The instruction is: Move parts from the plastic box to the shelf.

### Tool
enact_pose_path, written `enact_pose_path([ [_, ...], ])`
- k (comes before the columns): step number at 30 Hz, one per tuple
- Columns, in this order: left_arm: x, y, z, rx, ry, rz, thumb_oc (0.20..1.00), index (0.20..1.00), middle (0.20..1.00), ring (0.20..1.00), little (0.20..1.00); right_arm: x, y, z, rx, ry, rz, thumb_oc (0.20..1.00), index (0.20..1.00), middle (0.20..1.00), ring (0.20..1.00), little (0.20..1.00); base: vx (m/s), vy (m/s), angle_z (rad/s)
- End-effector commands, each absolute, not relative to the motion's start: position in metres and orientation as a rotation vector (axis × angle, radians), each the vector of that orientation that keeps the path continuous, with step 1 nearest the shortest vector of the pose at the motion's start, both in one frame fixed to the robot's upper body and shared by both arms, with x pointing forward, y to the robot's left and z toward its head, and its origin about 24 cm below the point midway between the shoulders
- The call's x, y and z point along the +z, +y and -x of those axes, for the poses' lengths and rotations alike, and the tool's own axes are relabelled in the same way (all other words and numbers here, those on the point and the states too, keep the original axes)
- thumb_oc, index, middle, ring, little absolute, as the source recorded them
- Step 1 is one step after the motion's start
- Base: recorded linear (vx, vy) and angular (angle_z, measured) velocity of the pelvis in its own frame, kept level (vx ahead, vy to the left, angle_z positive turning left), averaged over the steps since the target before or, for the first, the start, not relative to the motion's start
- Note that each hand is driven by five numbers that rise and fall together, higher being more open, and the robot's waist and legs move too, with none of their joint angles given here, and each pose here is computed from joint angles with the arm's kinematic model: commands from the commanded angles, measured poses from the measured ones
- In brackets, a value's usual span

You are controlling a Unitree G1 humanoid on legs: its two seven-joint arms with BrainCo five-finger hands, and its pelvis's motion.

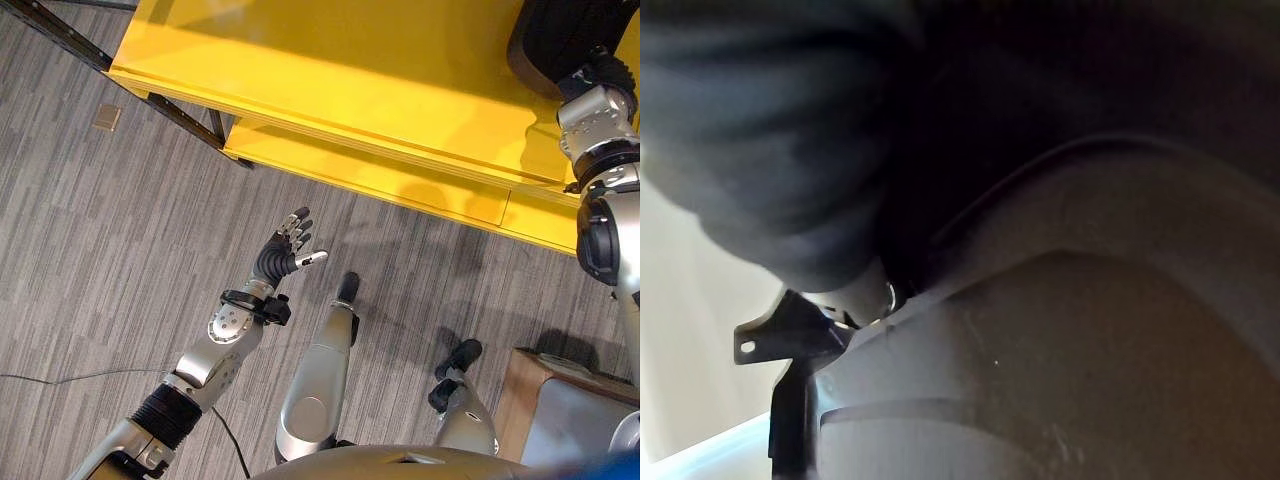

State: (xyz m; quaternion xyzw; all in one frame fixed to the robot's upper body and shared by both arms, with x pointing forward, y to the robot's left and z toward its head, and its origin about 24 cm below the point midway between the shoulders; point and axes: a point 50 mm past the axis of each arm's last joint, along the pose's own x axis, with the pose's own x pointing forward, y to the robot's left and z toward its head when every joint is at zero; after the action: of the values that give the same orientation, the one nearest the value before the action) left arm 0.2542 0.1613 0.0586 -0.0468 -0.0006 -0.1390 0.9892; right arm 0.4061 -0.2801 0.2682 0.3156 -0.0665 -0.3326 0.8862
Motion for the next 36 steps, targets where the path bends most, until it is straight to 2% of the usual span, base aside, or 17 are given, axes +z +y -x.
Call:
enact_pose_path([
  [1,0.091,0.165,-0.263,-0.298,-0.148,0.067,1.000,1.000,1.000,1.000,1.000,0.298,-0.277,-0.405,-0.648,-0.246,-0.724,0.200,0.200,0.200,0.200,0.200,-0.03,-0.001,0.00],
  [2,0.091,0.165,-0.264,-0.294,-0.150,0.067,1.000,1.000,1.000,1.000,1.000,0.298,-0.278,-0.404,-0.660,-0.246,-0.748,1.000,1.000,1.000,1.000,1.000,-0.04,-0.002,0.00],
  [10,0.092,0.166,-0.265,-0.277,-0.154,0.075,1.000,1.000,1.000,1.000,1.000,0.294,-0.277,-0.404,-0.693,-0.228,-0.663,1.000,1.000,1.000,1.000,1.000,-0.03,-0.017,-0.01],
  [36,0.091,0.170,-0.267,-0.243,-0.149,0.083,1.000,1.000,1.000,1.000,1.000,0.312,-0.239,-0.409,-0.643,-0.369,-0.437,1.000,1.000,1.000,1.000,1.000,-0.01,0.001,-0.02],
])
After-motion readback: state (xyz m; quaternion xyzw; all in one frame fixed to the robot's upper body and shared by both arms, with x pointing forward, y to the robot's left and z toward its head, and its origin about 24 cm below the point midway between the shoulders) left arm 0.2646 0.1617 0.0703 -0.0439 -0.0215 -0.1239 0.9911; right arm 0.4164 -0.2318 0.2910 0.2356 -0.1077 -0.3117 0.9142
